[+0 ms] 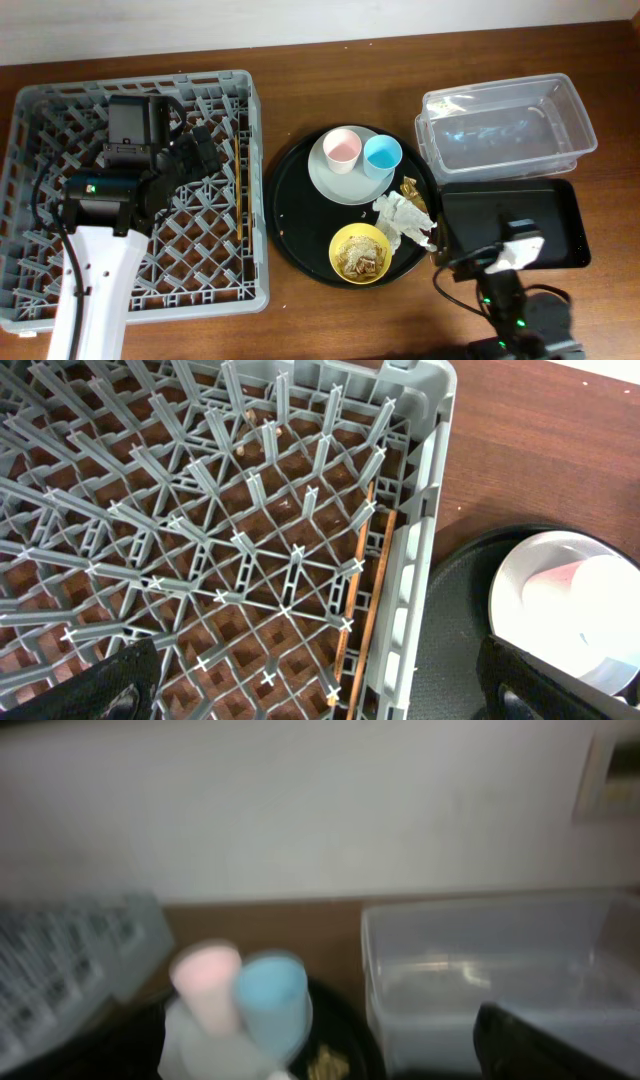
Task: Sort waste into correct bins and load items into the dishwasher rack
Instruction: 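Grasp the tissue and gold wrapper with the right gripper, drop into clear bin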
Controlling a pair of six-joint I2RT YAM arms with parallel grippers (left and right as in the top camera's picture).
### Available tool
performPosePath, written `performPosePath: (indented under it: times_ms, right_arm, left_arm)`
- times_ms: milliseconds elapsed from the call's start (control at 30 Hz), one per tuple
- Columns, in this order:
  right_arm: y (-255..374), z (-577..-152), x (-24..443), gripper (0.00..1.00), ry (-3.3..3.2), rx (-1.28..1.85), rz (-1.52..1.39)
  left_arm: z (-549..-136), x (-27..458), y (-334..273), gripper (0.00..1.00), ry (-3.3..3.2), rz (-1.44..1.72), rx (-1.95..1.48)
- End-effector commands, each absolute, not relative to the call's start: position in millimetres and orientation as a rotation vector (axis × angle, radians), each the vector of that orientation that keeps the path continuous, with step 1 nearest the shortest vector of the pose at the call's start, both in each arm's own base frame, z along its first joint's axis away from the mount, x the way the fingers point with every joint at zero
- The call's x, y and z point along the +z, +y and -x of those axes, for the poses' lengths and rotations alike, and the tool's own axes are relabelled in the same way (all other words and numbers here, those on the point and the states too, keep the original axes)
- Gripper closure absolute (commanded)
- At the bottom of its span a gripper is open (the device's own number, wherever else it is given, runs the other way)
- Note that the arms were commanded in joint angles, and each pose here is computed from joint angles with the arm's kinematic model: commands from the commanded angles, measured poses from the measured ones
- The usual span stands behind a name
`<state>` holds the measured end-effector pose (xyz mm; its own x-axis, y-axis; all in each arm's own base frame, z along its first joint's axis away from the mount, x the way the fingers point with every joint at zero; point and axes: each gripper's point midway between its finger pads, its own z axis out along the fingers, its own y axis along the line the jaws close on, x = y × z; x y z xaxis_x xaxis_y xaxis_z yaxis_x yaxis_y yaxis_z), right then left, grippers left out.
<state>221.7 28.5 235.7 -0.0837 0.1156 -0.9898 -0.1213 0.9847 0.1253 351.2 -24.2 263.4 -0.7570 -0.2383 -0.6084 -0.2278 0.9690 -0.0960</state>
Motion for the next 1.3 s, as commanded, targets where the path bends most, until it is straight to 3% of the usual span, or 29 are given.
performPosePath:
  times_ms: [0,133,200,267,333,433,500,700,733,767,800,833,1033,1167,1200,1267]
  right_arm:
    - [26.9,-210.9,290.3,0.01,1.752,0.206,-0.017]
    - [30.7,-232.0,291.1,0.01,2.355,0.117,0.075]
    - [52.8,-246.0,280.6,0.01,2.505,0.256,0.125]
    - [66.6,-260.2,223.3,0.04,2.776,0.31,0.146]
    - [79.2,-277.3,171.1,0.12,2.971,0.231,0.135]
    - [96.1,-286.9,102.9,0.13,3.148,0.143,0.049]
    - [90.4,-288.0,71.7,0.14,3.174,0.056,-0.059]
    - [97.1,-290.2,-2.8,0.15,3.05,0.119,-0.026]
    - [95.3,-283.7,-14.7,0.3,3.046,0.122,-0.026]
    - [94.6,-281.1,-17.0,0.62,3.051,0.121,-0.026]
    - [94.7,-279.9,-11.1,0.87,3.064,0.119,-0.027]
    - [94.3,-279.2,-1.2,0.93,3.08,0.111,-0.027]
    - [90.5,-348.3,145.3,0.96,2.837,0.132,-0.018]
    - [31.9,-369.1,156.3,0.96,2.776,0.142,-0.263]
    - [46.2,-354.3,153.4,0.96,2.841,0.304,-0.267]
    - [41.1,-338.9,147.2,0.96,2.903,0.144,-0.26]
  left_arm:
    - [-351.6,270.4,-23.3,0.01,2.436,0.327,-0.026]
    - [-351.7,270.5,-23.3,0.01,2.436,0.327,-0.026]
    - [-351.7,270.5,-23.3,0.01,2.436,0.327,-0.026]
    - [-351.7,270.5,-23.3,0.01,2.436,0.327,-0.026]
    - [-351.6,270.5,-23.3,0.01,2.436,0.327,-0.026]
    - [-351.6,270.4,-23.3,0.01,2.436,0.327,-0.026]
    - [-351.7,270.5,-23.3,0.01,2.436,0.327,-0.026]
    - [-351.6,270.4,-23.3,0.01,2.436,0.327,-0.026]
    - [-351.6,270.4,-23.3,0.01,2.436,0.327,-0.026]
    - [-351.6,270.5,-23.3,0.01,2.436,0.327,-0.026]
    - [-351.7,270.5,-23.3,0.01,2.436,0.327,-0.026]
    - [-351.6,270.4,-23.3,0.01,2.436,0.327,-0.026]
    - [-351.6,270.5,-23.3,0.01,2.436,0.327,-0.026]
    - [-351.6,270.4,-23.3,0.01,2.436,0.327,-0.026]
    - [-351.6,270.4,-23.3,0.01,2.436,0.327,-0.026]
    - [-351.6,270.4,-23.3,0.01,2.436,0.327,-0.026]
